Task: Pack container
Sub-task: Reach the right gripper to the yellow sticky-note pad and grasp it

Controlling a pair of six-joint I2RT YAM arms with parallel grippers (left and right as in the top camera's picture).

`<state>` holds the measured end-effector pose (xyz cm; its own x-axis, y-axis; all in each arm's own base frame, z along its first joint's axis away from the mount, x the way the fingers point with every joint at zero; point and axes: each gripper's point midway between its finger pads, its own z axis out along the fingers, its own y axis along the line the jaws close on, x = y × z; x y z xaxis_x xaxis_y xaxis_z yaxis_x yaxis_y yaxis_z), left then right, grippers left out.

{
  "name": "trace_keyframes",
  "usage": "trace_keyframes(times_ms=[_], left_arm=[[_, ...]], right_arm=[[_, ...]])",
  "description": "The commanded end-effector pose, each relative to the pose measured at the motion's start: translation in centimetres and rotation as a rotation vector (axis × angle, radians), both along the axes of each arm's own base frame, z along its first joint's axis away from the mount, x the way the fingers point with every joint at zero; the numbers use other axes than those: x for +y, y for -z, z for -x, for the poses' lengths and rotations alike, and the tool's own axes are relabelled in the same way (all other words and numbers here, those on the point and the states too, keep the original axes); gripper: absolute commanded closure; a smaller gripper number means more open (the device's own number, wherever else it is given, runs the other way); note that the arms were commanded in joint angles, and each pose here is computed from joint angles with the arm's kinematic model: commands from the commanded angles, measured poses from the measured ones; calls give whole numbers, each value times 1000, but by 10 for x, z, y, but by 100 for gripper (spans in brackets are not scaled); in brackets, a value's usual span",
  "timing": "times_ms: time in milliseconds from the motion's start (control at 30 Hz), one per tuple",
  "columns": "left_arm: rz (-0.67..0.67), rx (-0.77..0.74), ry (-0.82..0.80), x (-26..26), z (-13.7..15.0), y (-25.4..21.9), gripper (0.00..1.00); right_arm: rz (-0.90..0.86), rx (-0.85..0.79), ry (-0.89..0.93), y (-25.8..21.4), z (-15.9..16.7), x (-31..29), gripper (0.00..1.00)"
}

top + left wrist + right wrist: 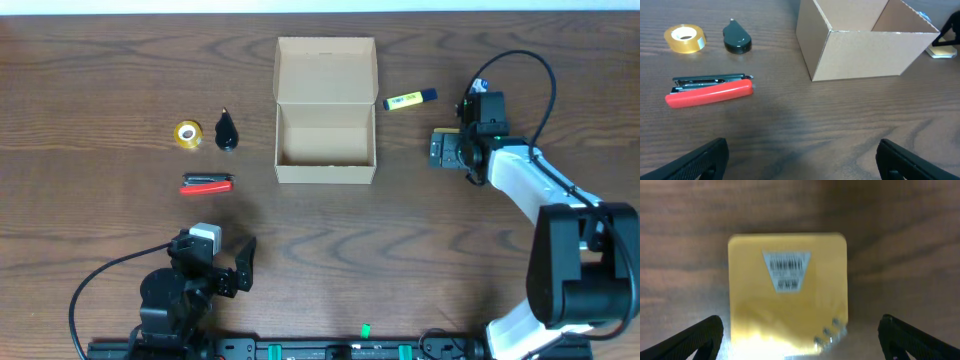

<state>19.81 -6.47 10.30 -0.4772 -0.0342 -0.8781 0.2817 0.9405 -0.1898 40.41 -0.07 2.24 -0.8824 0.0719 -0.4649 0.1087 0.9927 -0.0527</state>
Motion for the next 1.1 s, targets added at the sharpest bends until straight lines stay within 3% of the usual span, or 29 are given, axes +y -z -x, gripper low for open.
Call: trace_keyframes(times_ms=[0,800,1067], left_arm=[[12,10,17,-4,1,4,5],[12,10,17,-4,1,4,5],[12,10,17,-4,1,4,5]], right_arm=[[11,-21,-17,1,-11,-4,1],[-25,-32,-38,32,-26,0,2],[-35,-12,-17,35,-21,0,30]])
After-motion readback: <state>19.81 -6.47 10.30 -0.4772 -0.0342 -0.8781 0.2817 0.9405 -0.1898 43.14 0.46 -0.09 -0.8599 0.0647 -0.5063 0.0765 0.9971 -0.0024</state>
